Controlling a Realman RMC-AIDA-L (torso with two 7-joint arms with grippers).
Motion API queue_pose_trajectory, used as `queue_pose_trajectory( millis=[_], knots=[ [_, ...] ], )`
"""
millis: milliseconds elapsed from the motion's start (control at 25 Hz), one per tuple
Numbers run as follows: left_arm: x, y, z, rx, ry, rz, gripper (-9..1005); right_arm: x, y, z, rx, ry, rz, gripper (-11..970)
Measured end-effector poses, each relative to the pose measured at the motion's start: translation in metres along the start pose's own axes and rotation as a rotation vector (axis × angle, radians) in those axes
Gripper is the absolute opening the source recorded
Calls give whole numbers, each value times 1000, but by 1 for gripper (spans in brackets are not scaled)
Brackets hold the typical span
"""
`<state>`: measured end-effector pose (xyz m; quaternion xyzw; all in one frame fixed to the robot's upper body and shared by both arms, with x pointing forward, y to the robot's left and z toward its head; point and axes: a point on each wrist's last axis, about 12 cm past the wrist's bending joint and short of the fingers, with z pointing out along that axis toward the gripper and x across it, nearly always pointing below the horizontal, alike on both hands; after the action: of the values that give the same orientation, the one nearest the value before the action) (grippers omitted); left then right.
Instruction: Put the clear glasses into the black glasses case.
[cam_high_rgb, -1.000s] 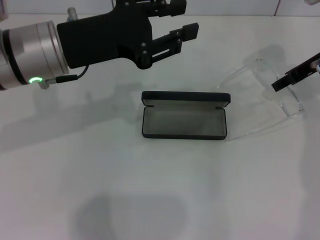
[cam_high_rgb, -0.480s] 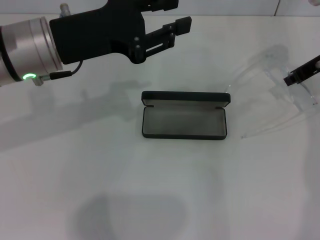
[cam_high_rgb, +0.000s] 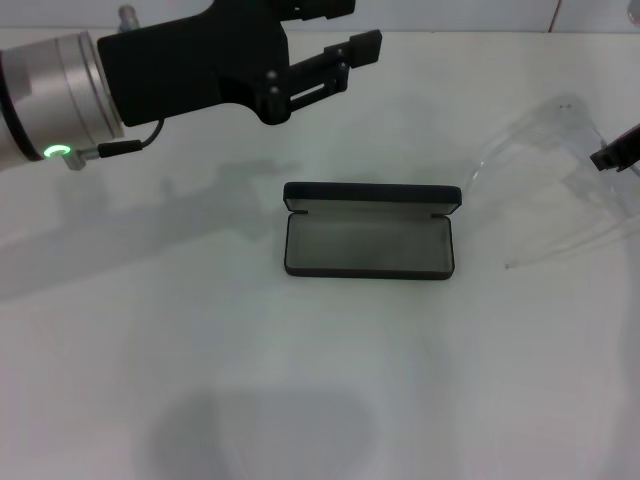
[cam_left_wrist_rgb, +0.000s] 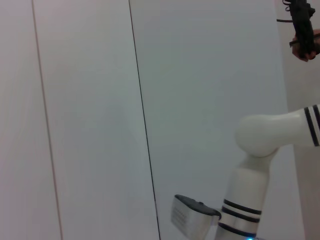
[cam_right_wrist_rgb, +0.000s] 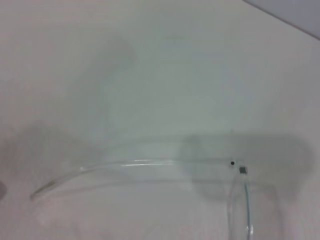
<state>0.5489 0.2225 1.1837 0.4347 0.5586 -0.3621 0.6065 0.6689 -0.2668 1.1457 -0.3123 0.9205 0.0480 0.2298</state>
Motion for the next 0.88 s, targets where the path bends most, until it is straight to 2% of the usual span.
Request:
queue_pose_trajectory(
  millis=[160, 320, 520, 720, 880],
  knots=[
    [0, 1, -1, -7, -3, -7, 442, 8, -3, -12, 14, -31, -14, 85],
    [-2, 0, -3, -13, -28, -17, 442, 17, -6, -36, 22, -91, -17, 84],
    [-6, -1, -8, -2, -75, -41, 441, 30, -8, -72, -59, -226, 1, 84],
    [-8, -3, -11, 20, -161, -100, 441, 52, -12, -118, -206, -478, 10, 84],
    [-13, -4, -11, 47, -248, -150, 441, 79, -11, -154, -307, -712, -46, 84]
  ],
)
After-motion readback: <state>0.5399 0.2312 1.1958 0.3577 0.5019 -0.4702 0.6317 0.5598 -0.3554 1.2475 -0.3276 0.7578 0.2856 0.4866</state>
